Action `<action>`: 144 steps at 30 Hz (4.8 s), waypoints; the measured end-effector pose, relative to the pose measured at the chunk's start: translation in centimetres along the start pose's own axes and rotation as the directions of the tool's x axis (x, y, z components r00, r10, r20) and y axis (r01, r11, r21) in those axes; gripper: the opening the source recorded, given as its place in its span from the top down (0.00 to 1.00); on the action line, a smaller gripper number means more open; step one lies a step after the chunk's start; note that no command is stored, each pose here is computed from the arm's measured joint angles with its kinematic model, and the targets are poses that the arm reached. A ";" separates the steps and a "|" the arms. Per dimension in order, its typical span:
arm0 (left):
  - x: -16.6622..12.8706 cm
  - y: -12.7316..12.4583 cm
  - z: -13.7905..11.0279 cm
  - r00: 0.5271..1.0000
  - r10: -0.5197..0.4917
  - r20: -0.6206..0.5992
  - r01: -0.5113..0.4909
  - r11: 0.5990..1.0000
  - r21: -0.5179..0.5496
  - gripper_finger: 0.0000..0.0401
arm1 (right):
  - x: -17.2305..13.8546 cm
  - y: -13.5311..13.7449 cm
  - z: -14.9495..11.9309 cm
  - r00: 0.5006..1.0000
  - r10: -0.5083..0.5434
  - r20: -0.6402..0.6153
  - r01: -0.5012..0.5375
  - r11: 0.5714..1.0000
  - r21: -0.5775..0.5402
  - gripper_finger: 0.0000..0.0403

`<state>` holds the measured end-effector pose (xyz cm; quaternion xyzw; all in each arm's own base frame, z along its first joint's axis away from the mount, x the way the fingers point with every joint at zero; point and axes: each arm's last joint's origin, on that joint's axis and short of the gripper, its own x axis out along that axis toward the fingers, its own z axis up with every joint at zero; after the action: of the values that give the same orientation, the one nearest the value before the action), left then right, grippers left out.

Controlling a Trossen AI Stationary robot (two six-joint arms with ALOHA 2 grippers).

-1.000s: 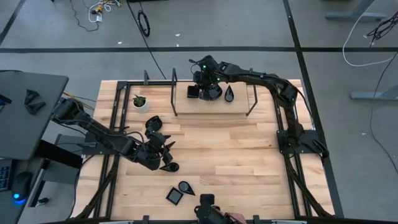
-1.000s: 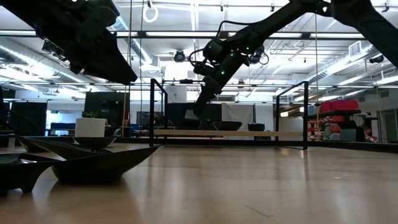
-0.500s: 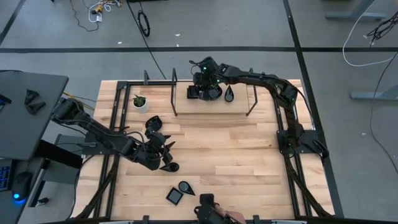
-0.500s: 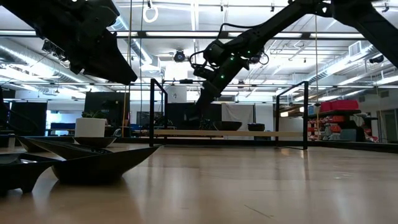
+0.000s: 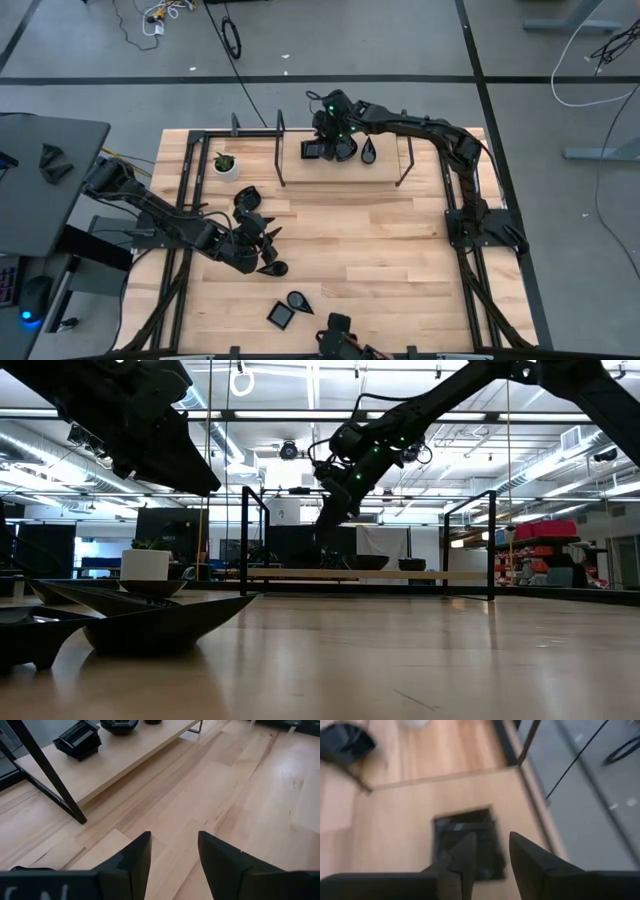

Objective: Pick & Place Mini shaped plates
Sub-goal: Stack the black square bowl on top of the other black square bowl on the shelf, then stack the black leaf shaped bowl on top of the other black leaf shaped bowl on the shelf

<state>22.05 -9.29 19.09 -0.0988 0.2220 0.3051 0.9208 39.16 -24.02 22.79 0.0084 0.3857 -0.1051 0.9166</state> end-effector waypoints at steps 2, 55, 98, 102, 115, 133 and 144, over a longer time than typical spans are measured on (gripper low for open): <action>0.0 0.0 0.0 1.000 0.000 0.000 0.000 1.000 0.000 0.58 | 0.0 0.3 -0.5 0.998 0.054 -0.042 -0.054 0.998 0.009 0.74; 0.2 -0.6 -0.9 0.997 -0.040 -0.066 0.041 0.999 0.013 0.58 | -0.8 20.4 0.3 0.950 -0.136 -0.281 0.054 0.958 -0.282 1.00; 0.9 9.6 0.3 0.761 0.350 -0.546 -0.443 0.896 -0.042 0.62 | -9.8 32.2 -18.0 0.940 -0.174 0.294 0.120 0.974 0.193 0.99; 1.7 10.5 0.8 0.739 0.344 -0.579 -0.459 0.887 -0.059 0.51 | -9.7 32.0 -17.5 0.925 -0.138 0.354 0.079 0.981 0.176 0.99; 4.3 13.3 -2.0 0.722 0.258 -0.642 -0.462 0.871 -0.169 0.49 | -9.7 32.0 -17.4 0.922 -0.131 0.364 0.070 0.982 0.176 0.98; 5.1 12.3 -3.3 0.826 0.153 -0.542 -0.343 0.900 -0.270 0.72 | -9.7 32.0 -17.3 0.921 -0.131 0.368 0.069 0.982 0.177 0.98; 4.6 8.5 -2.6 0.915 -0.087 -0.394 -0.068 0.930 -0.362 0.91 | -9.6 31.9 -17.3 0.920 -0.137 0.367 0.074 0.981 0.182 0.98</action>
<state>19.23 -0.98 14.24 -0.3314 0.3451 0.3097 0.8217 26.78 10.59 15.40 0.0428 0.1919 -0.1857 0.9627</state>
